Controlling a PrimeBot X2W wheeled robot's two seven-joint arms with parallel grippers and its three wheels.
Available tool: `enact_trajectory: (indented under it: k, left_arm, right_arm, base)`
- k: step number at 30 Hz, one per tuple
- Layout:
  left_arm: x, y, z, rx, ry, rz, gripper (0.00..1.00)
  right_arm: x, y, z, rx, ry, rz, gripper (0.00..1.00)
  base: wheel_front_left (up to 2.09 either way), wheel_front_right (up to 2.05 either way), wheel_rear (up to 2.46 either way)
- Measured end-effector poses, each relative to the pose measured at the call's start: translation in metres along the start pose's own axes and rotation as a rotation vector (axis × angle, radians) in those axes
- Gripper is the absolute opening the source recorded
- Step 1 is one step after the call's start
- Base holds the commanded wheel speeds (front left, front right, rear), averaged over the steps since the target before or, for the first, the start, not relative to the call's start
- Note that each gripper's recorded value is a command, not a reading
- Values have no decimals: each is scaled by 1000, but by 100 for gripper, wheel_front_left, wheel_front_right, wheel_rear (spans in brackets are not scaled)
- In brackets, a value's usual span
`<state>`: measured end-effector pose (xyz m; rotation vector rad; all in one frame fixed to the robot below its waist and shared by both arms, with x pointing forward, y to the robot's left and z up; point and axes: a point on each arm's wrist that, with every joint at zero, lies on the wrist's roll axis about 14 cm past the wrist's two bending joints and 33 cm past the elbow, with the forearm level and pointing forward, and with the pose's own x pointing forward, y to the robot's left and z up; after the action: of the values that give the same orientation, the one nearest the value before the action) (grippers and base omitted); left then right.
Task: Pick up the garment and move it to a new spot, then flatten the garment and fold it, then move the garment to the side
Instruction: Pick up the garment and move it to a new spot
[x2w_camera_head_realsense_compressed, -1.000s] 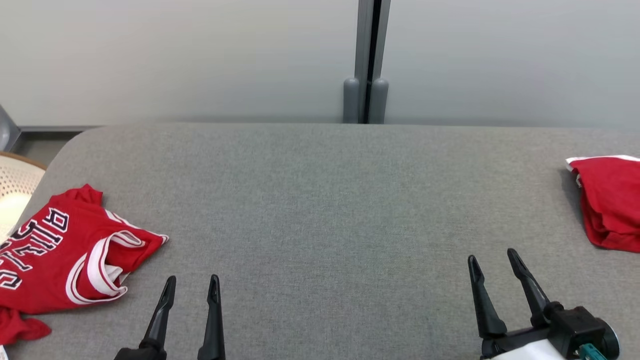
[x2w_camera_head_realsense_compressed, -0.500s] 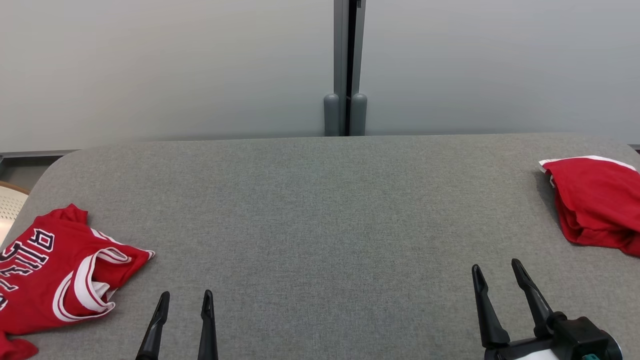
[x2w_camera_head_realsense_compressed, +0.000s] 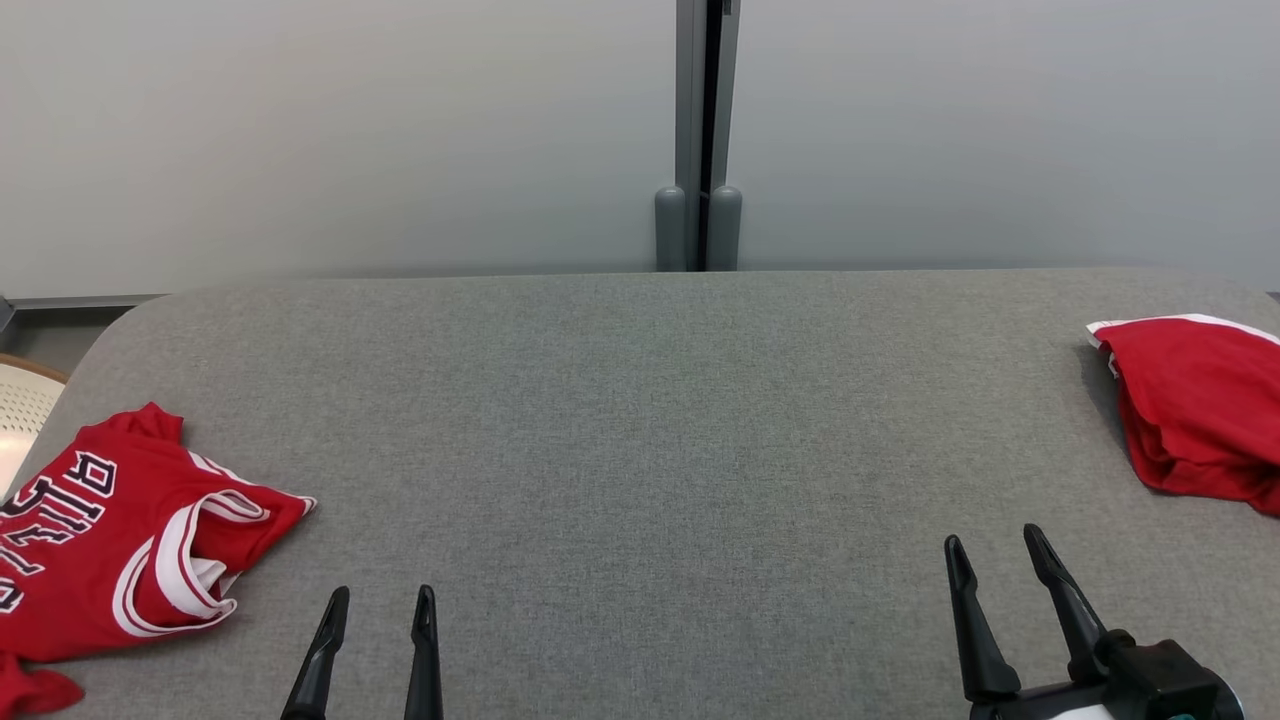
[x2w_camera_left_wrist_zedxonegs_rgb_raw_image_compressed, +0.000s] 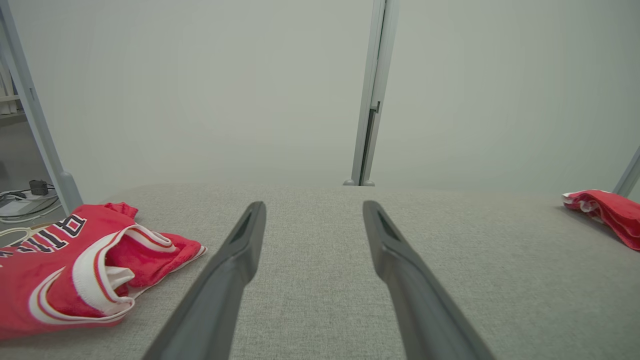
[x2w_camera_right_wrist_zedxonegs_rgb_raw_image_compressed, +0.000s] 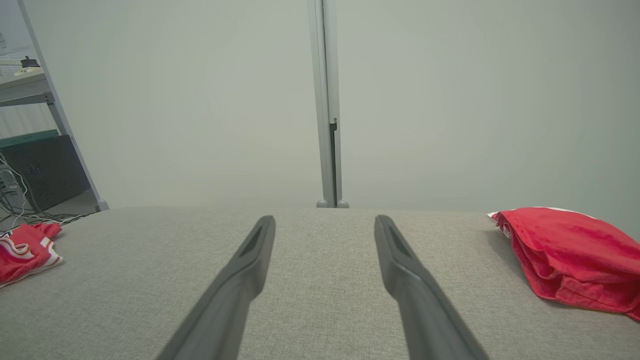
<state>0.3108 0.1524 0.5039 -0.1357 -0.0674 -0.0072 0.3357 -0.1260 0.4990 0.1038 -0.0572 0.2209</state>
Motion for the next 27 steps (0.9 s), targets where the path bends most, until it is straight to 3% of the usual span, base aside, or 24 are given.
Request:
enact_trajectory:
  k: [10, 27]
  left_arm:
    - [-10, 19, 1, 11, -5, 74, 100]
    - [-79, 97, 20, 45, -61, 396, 100]
  right_arm:
    - [9, 25, -7, 23, 21, 84, 100]
    - [38, 117, -14, 49, 48, 387, 100]
  base:
    - [0, 0, 0]
    - [0, 0, 0]
